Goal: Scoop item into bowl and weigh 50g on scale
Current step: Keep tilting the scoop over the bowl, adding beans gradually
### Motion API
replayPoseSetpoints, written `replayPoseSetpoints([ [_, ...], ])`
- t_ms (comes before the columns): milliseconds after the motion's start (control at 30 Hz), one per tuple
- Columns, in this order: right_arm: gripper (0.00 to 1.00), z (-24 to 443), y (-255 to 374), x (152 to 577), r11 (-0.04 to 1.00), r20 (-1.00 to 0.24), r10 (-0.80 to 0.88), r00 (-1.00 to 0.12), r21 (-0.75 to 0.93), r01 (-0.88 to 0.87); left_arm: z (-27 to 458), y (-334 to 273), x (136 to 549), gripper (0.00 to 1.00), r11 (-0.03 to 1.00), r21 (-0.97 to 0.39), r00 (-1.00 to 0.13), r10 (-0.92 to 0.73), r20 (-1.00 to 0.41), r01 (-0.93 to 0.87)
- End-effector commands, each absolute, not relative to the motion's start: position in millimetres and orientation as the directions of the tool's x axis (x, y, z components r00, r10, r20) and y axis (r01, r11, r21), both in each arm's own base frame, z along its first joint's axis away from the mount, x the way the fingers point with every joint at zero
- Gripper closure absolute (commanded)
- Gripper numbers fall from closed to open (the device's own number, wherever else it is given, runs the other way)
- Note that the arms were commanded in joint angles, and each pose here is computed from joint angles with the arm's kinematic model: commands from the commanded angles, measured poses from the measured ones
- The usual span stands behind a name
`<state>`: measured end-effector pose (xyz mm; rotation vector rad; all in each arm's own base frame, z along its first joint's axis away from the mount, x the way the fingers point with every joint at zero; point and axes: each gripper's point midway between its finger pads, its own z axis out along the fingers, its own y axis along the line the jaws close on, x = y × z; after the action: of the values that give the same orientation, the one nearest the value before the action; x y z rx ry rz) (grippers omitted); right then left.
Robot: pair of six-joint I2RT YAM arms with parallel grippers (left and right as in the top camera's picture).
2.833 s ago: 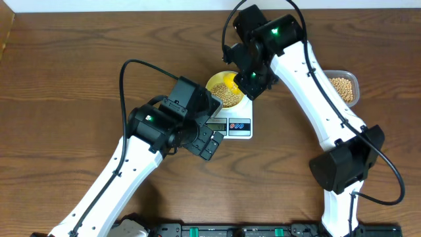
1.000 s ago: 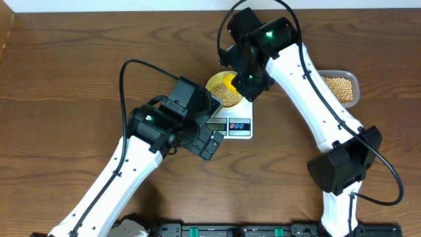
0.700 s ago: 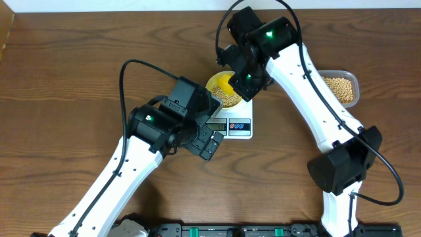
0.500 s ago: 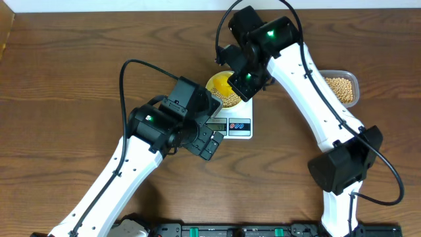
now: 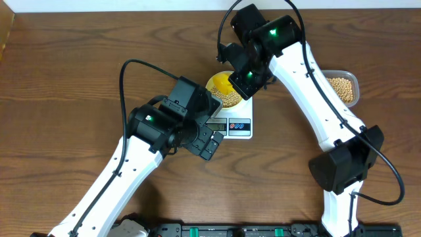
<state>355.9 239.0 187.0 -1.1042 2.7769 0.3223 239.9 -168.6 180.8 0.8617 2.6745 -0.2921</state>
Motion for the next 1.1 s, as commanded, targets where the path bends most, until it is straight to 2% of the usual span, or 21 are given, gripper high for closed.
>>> replayPoseSetpoints([
  [0,0.99,193.4,238.3,360.9,0.719,-0.224,-0.647,-0.729,0.137,-0.681,187.1,-169.2,241.1,0.02,0.796,-0.091,-0.761,0.530,-0.374,0.599],
  [333,0.99,193.0,237.4,361.3,0.721,-0.223,-0.647,-0.729,0.133,-0.680,187.1,-169.2,241.1,0.02,0.796,-0.091,-0.761,0.530,-0.374,0.599],
  [600,0.99,165.6,228.6,355.5,0.728,-0.148,-0.659,-0.737,0.117,-0.675,187.1,-169.2,241.1,0.02,0.796,-0.091,-0.761,0.530,-0.374,0.599],
  [1067,0.99,143.5,228.7,371.4,0.735,-0.173,-0.658,-0.733,0.066,-0.675,187.1,-169.2,241.1,0.02,0.796,-0.091,-0.761,0.530,-0.374,0.599],
])
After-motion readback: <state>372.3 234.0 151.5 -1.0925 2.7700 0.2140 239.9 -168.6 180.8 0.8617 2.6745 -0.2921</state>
